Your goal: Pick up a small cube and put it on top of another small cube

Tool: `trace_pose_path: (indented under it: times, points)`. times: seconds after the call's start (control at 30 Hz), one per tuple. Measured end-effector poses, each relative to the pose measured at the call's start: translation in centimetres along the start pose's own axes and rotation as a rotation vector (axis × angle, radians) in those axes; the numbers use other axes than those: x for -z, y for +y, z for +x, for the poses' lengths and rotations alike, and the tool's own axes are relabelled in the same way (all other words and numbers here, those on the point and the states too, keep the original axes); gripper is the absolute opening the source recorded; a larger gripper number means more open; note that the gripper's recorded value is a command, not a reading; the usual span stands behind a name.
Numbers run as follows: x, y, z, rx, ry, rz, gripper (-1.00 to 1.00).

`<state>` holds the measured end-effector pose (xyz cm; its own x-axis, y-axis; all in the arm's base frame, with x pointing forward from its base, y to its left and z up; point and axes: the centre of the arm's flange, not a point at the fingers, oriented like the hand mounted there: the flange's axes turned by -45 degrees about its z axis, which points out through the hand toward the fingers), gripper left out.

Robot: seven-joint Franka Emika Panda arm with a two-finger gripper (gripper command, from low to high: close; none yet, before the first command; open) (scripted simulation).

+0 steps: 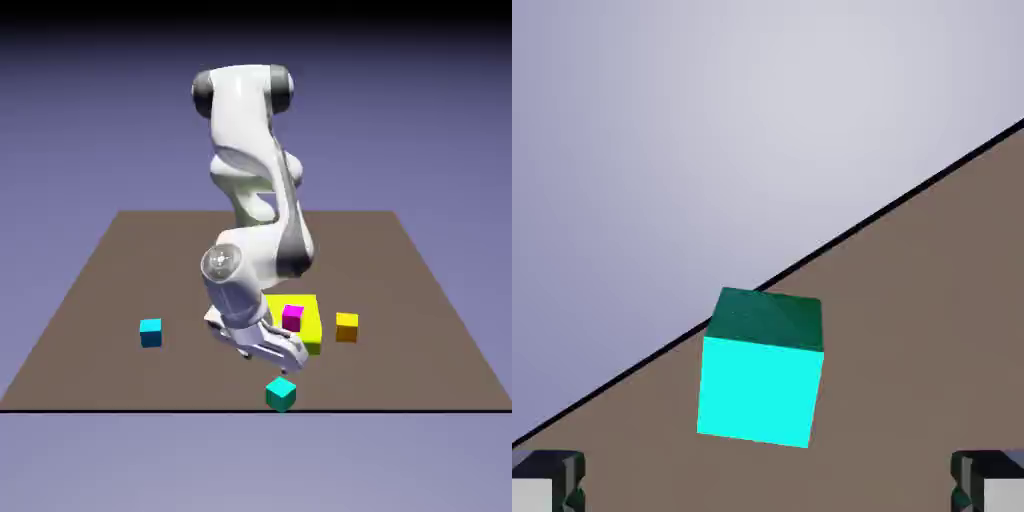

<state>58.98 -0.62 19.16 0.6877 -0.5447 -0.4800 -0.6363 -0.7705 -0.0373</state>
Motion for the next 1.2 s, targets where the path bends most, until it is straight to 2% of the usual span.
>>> trace_pose_path:
  times: [0.13, 0.23, 0.27, 0.33, 0.43, 0.47, 0.67, 0.9, 0.97, 1.07, 1.1, 1.2]
  points:
    - [-2.4, -0.2, 1.6, -0.061, -0.11, -0.006, 0.0]
    - [-8.5, -0.2, 2.0, -0.061, -0.11, -0.006, 0.0]
    - [-9.1, -0.1, 2.0, -0.061, -0.11, -0.006, -1.0]
    - [-9.1, -0.1, 2.0, -0.061, -0.11, -0.006, -1.0]
    - [-3.0, -0.3, 1.7, -0.061, -0.111, -0.004, -1.0]
    - [-3.0, -1.5, -0.2, 0.016, -0.108, -0.044, -1.0]
    - [-9.3, -8.7, -16.9, 0.695, -0.097, -0.414, -1.0]
    - [-16.7, -8.0, -34.9, 1.46, -0.113, -0.93, -1.0]
    - [-17.1, -7.8, -35.8, 1.5, -0.115, -0.962, -1.0]
    - [-21.3, -5.2, -32.8, 1.499, -0.114, -0.963, -1.0]
    - [-22.0, -4.7, -32.4, 1.5, -0.115, -0.962, 1.0]
    - [-20.6, -5.7, -33.2, 1.499, -0.111, -0.966, 1.0]
